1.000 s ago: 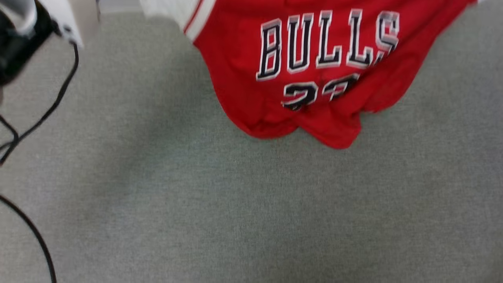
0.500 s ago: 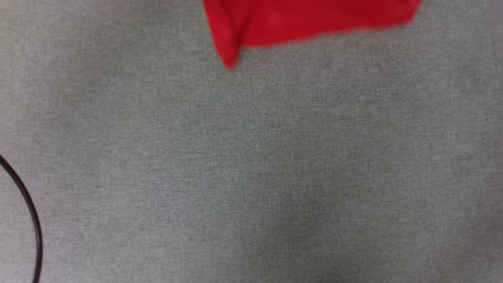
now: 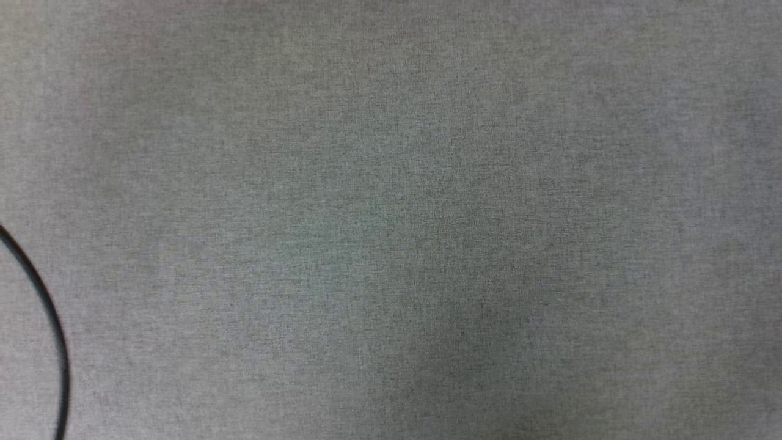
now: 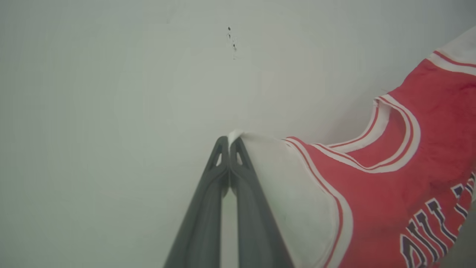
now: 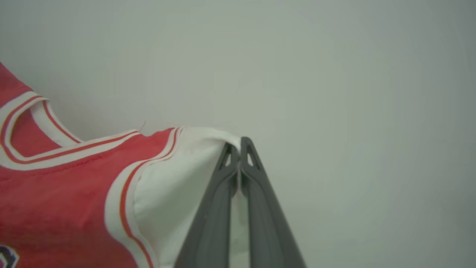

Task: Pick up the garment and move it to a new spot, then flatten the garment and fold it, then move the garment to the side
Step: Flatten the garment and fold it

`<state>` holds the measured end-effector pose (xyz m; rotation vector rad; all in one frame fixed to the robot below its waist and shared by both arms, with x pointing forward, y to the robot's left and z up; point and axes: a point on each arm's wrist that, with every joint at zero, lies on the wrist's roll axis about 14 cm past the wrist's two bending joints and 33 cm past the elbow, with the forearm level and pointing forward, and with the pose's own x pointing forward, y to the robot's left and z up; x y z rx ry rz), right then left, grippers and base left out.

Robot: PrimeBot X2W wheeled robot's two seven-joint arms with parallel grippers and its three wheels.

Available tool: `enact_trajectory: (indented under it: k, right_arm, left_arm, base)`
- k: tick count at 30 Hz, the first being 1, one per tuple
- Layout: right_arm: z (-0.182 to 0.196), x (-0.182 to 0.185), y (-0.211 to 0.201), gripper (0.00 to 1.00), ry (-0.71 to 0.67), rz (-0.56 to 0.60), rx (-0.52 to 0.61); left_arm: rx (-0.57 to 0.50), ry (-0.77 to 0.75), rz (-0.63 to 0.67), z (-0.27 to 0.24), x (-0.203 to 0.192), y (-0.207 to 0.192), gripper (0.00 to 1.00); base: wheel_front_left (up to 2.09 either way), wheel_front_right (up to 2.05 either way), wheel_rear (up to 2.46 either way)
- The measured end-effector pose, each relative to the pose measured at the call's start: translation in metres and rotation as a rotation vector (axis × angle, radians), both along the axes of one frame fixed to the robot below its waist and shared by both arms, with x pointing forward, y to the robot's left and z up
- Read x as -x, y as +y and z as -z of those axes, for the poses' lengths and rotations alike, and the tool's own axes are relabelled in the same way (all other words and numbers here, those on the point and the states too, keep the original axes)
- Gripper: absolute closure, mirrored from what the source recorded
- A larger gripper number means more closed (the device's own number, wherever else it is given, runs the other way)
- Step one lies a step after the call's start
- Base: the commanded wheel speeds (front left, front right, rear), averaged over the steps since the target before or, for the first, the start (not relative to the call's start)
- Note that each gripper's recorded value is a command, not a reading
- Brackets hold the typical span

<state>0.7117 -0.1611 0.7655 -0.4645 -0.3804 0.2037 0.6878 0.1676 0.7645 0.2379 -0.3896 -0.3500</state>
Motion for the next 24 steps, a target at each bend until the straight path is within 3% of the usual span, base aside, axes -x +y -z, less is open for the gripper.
enact_trajectory:
  k: [6, 11, 24]
  right_arm:
    - [0.078, 0.002, 0.008, 1.0, 0.153, -0.033, 0.043]
    - [0.145, 0.029, 0.017, 1.0, 0.291, -0.089, 0.043]
    - [0.257, 0.15, 0.008, 1.0, 0.578, -0.175, 0.013]
  left_arm:
    - [0.017, 0.117, 0.02, 0.06, 0.004, -0.001, 1.0]
    - [0.037, 0.228, 0.032, 0.116, 0.027, 0.006, 1.0]
    - [0.147, 0.554, 0.008, 0.254, 0.167, 0.012, 1.0]
  base:
    - [0.0, 0.0, 0.0]
    - [0.0, 0.0, 0.0]
    - [0.0, 0.0, 0.0]
